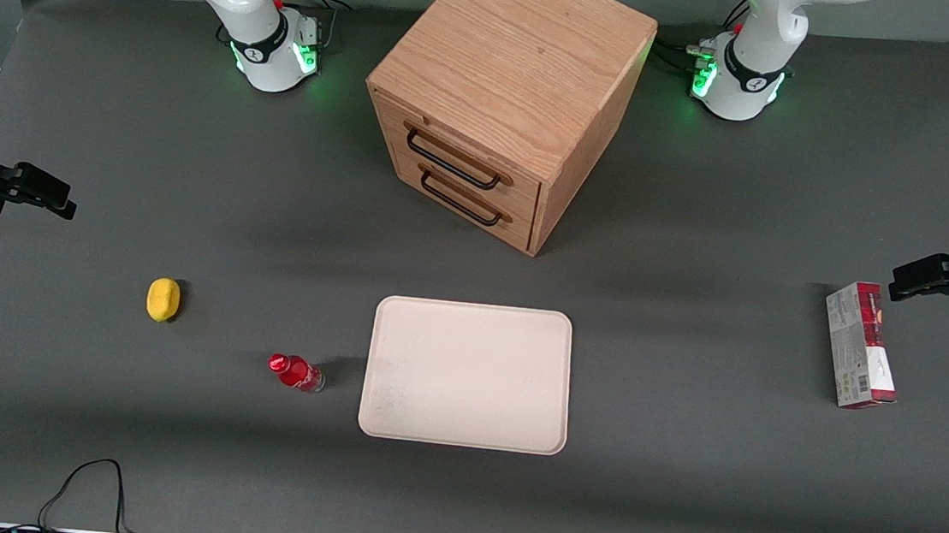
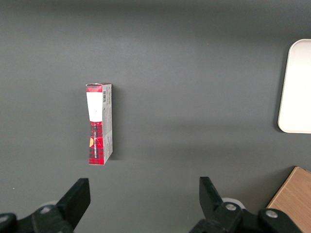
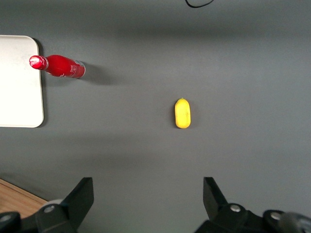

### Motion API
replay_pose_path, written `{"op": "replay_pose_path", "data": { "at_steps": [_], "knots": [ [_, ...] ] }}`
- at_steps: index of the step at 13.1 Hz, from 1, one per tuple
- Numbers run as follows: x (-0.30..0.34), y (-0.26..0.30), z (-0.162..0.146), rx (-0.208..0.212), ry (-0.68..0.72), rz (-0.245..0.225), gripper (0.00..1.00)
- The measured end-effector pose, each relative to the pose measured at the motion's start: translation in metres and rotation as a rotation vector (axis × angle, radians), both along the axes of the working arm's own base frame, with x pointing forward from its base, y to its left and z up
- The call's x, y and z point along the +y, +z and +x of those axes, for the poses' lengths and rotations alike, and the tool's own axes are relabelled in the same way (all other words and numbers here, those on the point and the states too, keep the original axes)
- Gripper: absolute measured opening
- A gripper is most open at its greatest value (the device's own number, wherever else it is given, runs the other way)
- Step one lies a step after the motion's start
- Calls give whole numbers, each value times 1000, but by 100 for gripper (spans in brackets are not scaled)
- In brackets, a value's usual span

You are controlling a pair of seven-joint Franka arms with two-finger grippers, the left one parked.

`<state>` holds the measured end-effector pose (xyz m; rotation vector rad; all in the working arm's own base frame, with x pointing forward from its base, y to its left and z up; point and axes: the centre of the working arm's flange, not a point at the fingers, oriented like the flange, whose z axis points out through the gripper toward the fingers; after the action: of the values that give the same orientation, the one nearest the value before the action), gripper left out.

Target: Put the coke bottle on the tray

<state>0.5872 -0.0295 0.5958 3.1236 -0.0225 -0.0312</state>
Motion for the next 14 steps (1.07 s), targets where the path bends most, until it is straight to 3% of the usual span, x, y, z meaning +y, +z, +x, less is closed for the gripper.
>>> {"op": "replay_pose_path", "data": {
  "at_steps": [9,14],
  "knots": [
    [12,-6,4,5,21,0,100],
    [114,-20,59,-48,101,-10,100]
  ]
}}
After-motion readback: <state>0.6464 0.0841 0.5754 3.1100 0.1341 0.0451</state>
